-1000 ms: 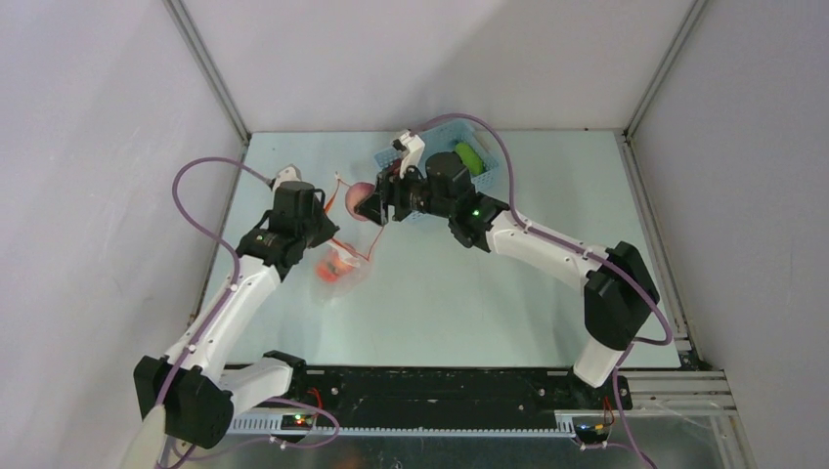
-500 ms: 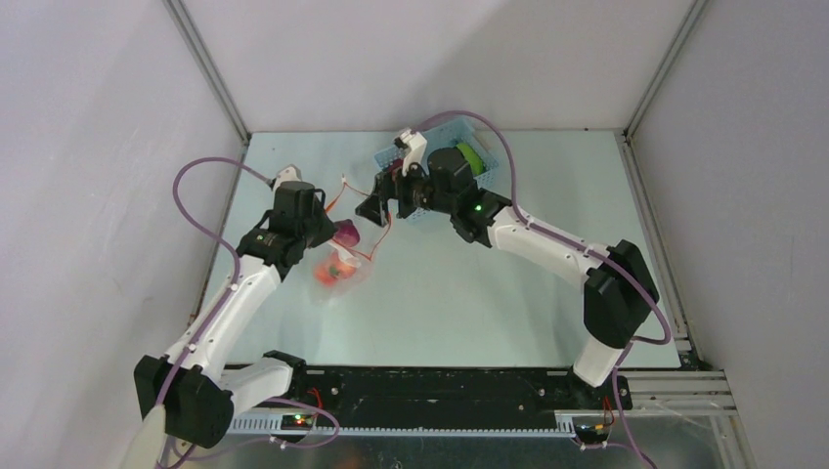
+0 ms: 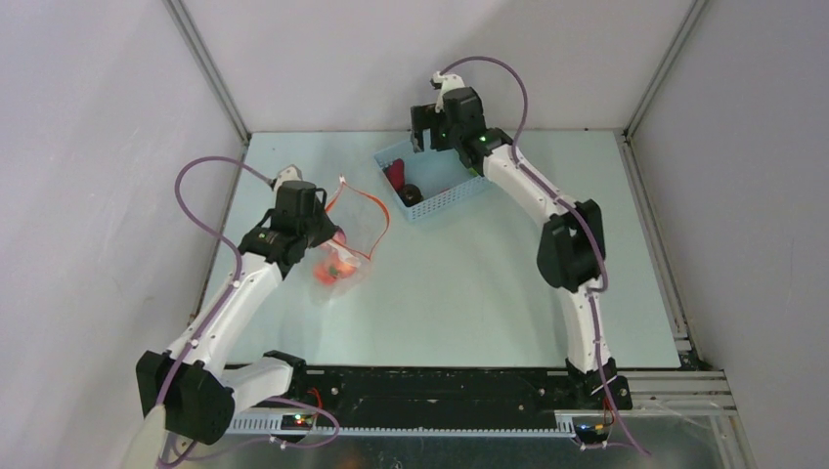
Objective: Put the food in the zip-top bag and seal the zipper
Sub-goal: Place the fake fruit in the zipper food storage bag, then pick up the fake vegetable from the bin.
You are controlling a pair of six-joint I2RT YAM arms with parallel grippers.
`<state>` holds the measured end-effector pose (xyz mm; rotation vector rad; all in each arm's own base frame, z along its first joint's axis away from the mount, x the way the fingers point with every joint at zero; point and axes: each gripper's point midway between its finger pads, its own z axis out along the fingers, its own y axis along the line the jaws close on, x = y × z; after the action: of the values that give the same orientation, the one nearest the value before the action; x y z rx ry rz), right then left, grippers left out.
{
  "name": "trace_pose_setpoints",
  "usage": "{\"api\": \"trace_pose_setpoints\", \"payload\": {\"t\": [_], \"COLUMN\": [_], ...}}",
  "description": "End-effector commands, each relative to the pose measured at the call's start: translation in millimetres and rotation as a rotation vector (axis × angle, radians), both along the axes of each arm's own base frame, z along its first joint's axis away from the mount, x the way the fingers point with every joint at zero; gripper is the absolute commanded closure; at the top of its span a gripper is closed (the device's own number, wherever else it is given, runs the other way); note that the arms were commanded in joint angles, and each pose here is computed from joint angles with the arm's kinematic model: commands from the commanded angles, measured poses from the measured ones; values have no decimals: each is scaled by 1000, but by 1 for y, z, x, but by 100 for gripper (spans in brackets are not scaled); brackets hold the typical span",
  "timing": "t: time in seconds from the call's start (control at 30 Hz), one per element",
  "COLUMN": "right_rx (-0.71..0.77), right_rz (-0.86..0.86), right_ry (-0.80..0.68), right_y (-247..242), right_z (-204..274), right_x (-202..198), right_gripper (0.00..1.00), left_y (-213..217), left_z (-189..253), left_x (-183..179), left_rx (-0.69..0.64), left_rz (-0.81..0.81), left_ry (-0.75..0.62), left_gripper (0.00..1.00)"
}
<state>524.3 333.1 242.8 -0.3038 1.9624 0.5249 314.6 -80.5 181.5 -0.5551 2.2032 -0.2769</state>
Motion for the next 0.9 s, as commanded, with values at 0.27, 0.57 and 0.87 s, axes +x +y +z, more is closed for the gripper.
{"api": "trace_pose_setpoints", "payload": {"t": [0.27,0.57,0.87], "right_rx": [-567,-678,-699], "right_rz": [-235,-264,-290], "right_ry": [-103,-154,-161], "right_y": [-73,-83,-91], "right_z": [-75,-107,-137], "right_x": [81,106,120], "right_gripper": [0,1,8], "left_y": [7,6,5], "left_z": [-2,-7,-9], "left_x": [7,8,8], "left_rx": [22,16,15], "left_rz": [27,23,23], "left_ry": [-9,7,14], "left_gripper": [100,100,100]}}
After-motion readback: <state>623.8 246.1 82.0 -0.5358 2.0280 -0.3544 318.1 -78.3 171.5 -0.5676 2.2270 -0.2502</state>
